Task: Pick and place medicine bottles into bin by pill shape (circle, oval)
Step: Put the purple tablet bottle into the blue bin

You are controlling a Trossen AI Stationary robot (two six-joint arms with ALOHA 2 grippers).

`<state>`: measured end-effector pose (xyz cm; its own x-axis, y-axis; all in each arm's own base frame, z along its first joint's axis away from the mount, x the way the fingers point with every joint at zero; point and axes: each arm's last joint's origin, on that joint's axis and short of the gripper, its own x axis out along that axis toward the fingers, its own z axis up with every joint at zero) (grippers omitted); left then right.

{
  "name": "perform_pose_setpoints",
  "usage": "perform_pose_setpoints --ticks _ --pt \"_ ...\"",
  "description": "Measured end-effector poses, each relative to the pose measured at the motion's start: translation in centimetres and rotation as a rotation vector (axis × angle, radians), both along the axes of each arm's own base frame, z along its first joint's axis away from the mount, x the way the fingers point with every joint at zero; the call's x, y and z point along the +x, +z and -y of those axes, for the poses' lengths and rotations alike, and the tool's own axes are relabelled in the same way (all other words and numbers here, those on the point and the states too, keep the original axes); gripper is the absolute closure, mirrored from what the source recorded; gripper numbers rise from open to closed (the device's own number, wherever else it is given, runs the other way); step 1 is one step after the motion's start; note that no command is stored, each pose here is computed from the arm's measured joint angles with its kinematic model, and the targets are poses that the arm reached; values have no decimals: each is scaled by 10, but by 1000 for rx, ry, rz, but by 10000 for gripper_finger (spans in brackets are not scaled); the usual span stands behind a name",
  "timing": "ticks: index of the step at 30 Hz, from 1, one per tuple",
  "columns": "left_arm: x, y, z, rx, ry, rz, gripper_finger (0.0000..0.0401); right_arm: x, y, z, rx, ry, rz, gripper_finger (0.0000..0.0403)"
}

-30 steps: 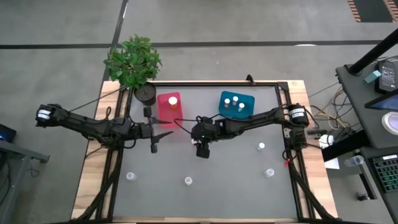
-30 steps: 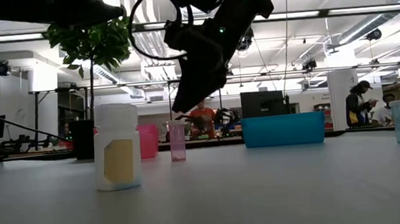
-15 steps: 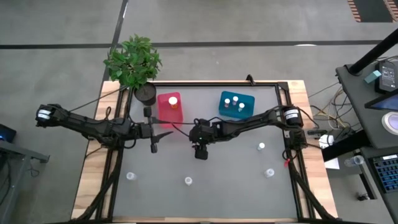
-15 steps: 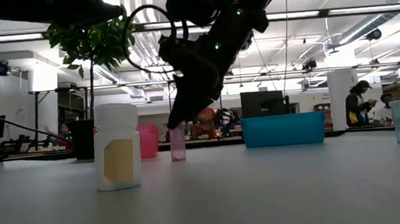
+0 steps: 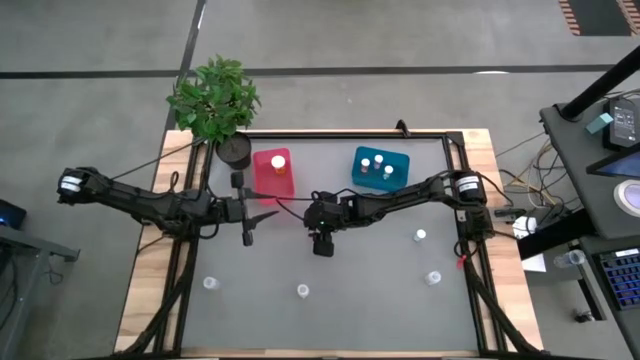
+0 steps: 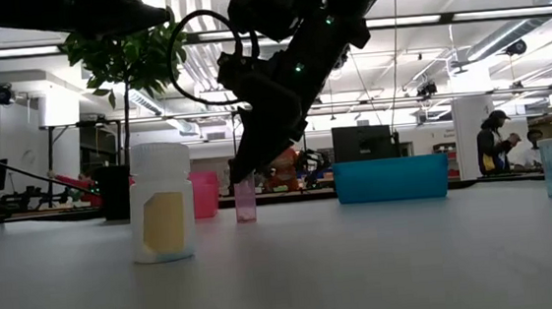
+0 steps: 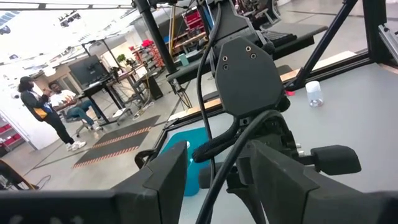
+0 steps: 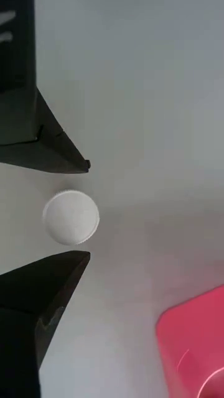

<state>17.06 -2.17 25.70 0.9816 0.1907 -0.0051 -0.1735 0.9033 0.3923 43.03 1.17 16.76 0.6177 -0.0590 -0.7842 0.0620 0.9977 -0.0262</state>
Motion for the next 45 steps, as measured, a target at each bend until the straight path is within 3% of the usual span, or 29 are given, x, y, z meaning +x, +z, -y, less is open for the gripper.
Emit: perform_pose_setpoints --ticks 15,25,34,45 --pt "0 0 0 0 0 2 244 0 0 0 -2 2 0 286" --pt "0 0 0 0 0 2 244 0 2 0 2 -3 3 284" --pt "0 0 0 0 0 1 244 -8 32 4 22 -33 63 289" --pt "0 1 0 -1 0 4 244 -37 75 32 33 -132 32 288"
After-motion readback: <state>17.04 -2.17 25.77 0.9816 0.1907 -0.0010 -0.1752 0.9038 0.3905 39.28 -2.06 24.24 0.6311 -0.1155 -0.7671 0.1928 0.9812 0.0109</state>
